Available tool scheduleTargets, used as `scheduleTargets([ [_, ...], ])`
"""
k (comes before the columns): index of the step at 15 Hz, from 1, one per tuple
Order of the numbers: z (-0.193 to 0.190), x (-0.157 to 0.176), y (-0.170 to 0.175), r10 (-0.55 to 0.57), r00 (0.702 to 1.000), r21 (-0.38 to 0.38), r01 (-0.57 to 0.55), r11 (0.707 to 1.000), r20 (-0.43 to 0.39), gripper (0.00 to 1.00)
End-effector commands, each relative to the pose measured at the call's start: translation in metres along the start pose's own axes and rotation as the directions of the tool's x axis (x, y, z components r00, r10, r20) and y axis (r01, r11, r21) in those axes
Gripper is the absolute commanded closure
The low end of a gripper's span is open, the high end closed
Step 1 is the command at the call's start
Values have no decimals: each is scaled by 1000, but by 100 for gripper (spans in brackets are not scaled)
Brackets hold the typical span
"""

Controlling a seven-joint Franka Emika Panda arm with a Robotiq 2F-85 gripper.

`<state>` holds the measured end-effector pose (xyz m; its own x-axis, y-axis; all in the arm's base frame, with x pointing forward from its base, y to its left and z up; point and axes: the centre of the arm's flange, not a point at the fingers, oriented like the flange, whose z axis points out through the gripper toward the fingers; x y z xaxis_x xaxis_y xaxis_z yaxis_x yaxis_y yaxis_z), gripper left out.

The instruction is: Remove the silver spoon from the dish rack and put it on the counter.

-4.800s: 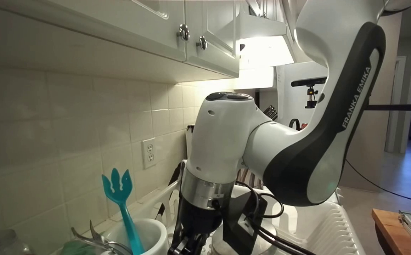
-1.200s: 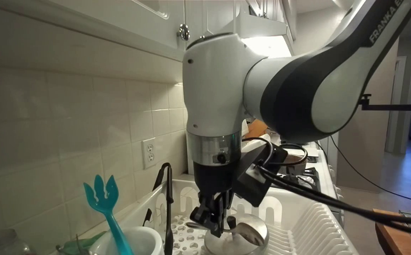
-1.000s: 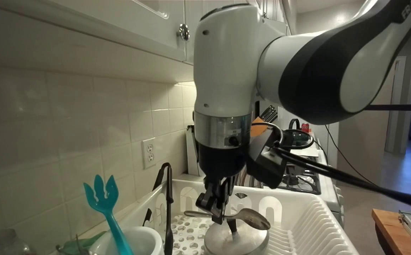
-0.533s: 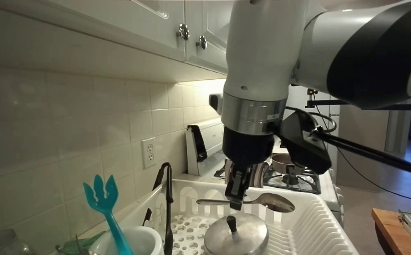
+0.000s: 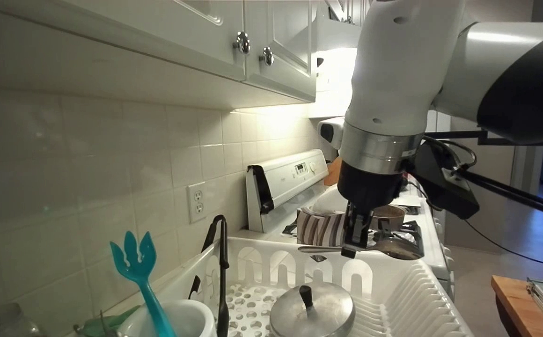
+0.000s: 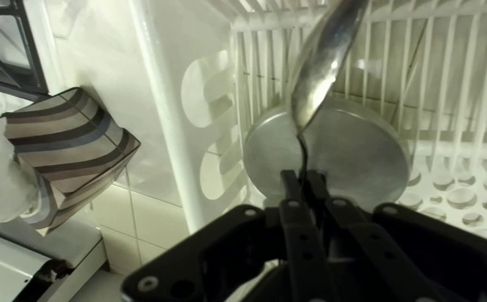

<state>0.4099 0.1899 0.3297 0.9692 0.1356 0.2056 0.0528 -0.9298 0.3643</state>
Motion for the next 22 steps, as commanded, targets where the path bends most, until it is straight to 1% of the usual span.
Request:
scheduleTargets([
  [1, -2, -9, 34, -31, 998, -41, 28, 999, -63, 98],
  [6, 15, 7, 63, -131, 988, -73, 125, 990, -82, 98],
  [10, 28, 5, 83, -184, 980, -111, 175, 978, -70, 98],
  [14, 46, -8, 98, -196, 980, -152, 189, 970, -28, 98],
  [17, 63, -21, 109, -164, 986, -174, 160, 972, -9, 98],
  [18, 54, -10, 101, -173, 985, -150, 172, 974, 6, 98],
  [19, 57, -12, 103, -169, 986, -151, 169, 974, 13, 93],
  [22, 56, -12, 101, -173, 985, -151, 172, 973, 10, 93],
])
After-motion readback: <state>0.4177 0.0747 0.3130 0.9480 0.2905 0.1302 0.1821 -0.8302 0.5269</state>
